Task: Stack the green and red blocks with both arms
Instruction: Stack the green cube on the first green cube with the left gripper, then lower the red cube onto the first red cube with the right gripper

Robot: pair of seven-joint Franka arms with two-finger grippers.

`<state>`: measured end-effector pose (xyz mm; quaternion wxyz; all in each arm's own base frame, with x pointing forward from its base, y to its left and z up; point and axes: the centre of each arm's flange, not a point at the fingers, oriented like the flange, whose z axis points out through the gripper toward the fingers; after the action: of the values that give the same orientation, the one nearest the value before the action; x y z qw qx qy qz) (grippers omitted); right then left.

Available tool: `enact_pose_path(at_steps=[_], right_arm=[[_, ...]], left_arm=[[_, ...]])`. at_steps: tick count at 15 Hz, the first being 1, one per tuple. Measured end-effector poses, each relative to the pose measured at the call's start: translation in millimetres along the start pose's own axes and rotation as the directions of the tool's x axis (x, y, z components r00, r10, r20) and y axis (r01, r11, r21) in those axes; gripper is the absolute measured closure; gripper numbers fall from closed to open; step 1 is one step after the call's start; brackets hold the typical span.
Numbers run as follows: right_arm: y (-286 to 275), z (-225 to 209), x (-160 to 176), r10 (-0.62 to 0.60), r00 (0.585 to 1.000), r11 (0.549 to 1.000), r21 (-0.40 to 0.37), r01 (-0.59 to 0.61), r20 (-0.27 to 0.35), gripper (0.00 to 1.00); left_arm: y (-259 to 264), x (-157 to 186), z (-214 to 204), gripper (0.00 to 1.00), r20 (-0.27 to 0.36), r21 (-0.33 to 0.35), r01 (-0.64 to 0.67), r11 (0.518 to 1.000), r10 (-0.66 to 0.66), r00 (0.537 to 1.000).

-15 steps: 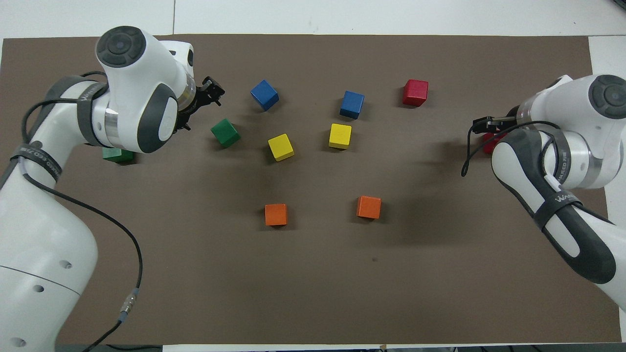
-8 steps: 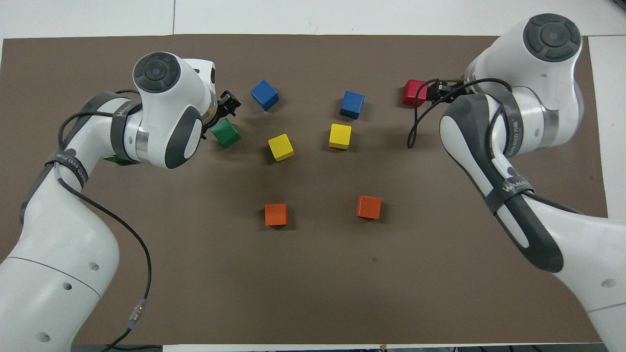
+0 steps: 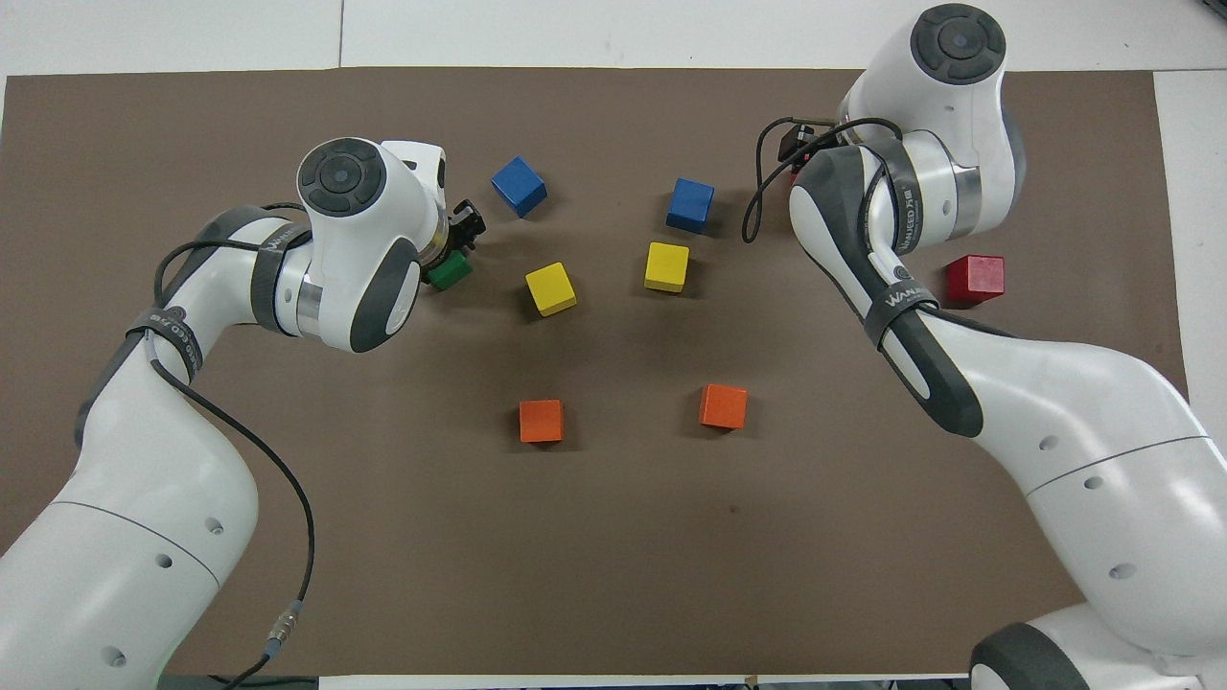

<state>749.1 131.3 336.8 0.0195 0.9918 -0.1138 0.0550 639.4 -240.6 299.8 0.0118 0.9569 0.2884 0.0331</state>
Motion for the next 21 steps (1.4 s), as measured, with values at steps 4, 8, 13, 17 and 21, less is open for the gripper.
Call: enact_pose_path(at_steps=[4,8,13,17,21], right_arm=[[-4,14,3,-0.002,1.000,1.000,0.015,0.002,-0.025,0.00],[-6,30,1,-0.004,0.999,1.000,0.025,0.005,-0.039,0.00],[-5,48,-7,-0.008,1.000,1.000,0.020,0.008,-0.022,0.42],[-4,47,-8,-0.007,1.000,1.000,0.016,0.007,-0.013,0.45],[16,6,-9,-0.050,0.998,0.999,-0.013,0.051,0.036,0.45]], left_arm=[[-10,3,-4,0.45,0.012,0.082,-0.053,0.995,0.052,0.999],[-75,64,-72,0.45,0.075,0.144,-0.282,0.949,0.273,0.959],[-216,160,-120,0.45,0.126,0.073,-0.523,0.849,0.513,0.849],[-223,161,-100,0.45,0.128,0.053,-0.561,0.826,0.552,0.824],[-225,158,-74,0.45,0.122,0.035,-0.583,0.811,0.576,0.808]])
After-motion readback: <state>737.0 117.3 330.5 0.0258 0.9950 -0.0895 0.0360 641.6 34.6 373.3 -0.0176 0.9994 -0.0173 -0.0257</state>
